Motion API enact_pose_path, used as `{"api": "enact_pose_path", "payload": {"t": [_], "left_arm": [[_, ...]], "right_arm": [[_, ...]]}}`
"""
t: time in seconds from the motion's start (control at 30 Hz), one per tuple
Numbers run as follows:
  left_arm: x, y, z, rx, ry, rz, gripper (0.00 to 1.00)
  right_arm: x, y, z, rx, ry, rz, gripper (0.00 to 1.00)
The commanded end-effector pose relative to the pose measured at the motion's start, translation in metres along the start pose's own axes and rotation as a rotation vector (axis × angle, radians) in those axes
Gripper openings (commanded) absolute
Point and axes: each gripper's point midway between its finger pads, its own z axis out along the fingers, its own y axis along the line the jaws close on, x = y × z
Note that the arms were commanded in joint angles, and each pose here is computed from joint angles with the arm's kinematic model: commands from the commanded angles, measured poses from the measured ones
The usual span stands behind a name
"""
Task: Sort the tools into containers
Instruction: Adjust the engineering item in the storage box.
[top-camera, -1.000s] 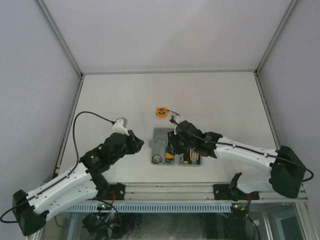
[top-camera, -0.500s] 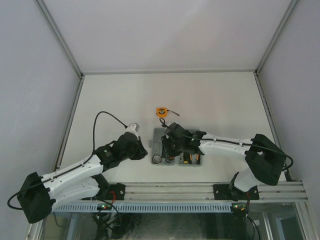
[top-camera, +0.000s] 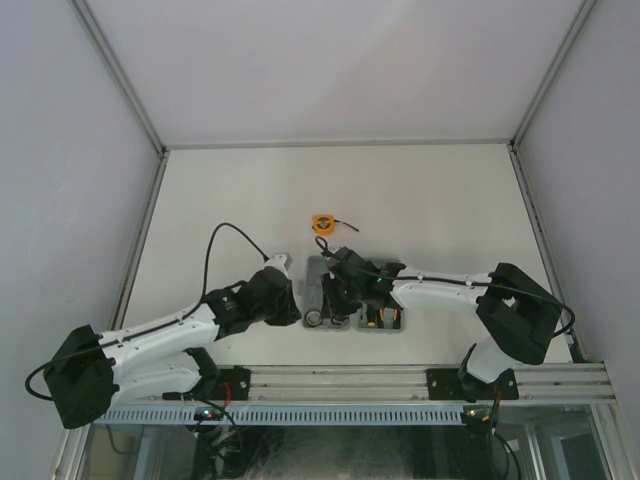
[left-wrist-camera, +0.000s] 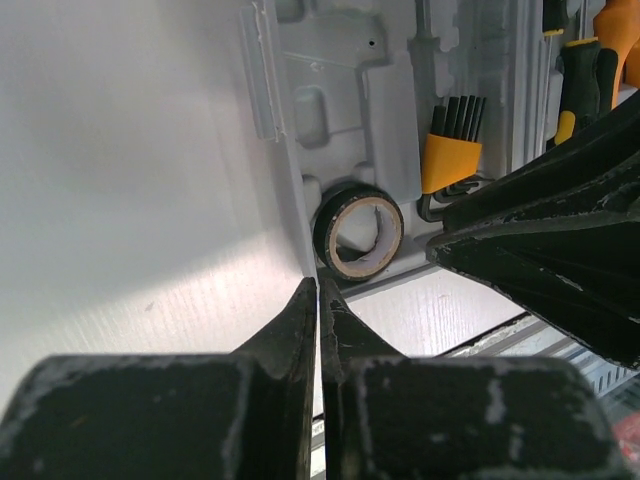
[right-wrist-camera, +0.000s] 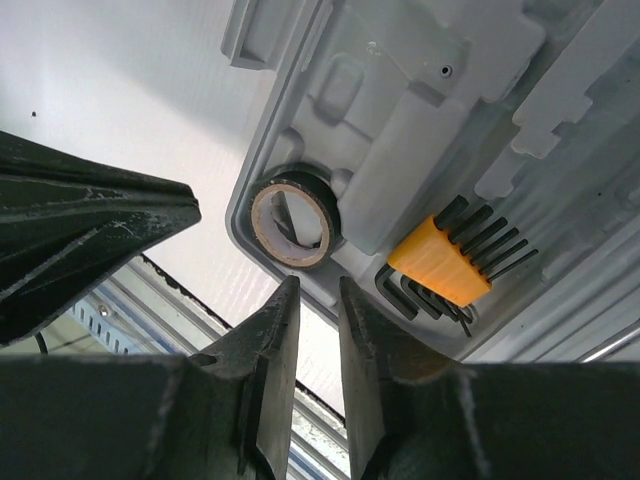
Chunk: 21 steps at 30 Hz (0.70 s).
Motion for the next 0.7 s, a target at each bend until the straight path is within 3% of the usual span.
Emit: {"api": "enact_pose_path", "payload": {"t": [0.0, 0.67], "left_arm": [[-0.017, -0.029, -0.005, 0.072, -0.025, 0.011, 0.06], [-0.012, -0.027, 0.009, 0.002, 0.026, 0.04, 0.09]], "right_arm": [[-0.019, 0.024, -0.002, -0.07, -0.057, 0.001, 0.21], [-0.015, 0.019, -0.001, -0.072, -0.055, 0.028, 0.2]]}}
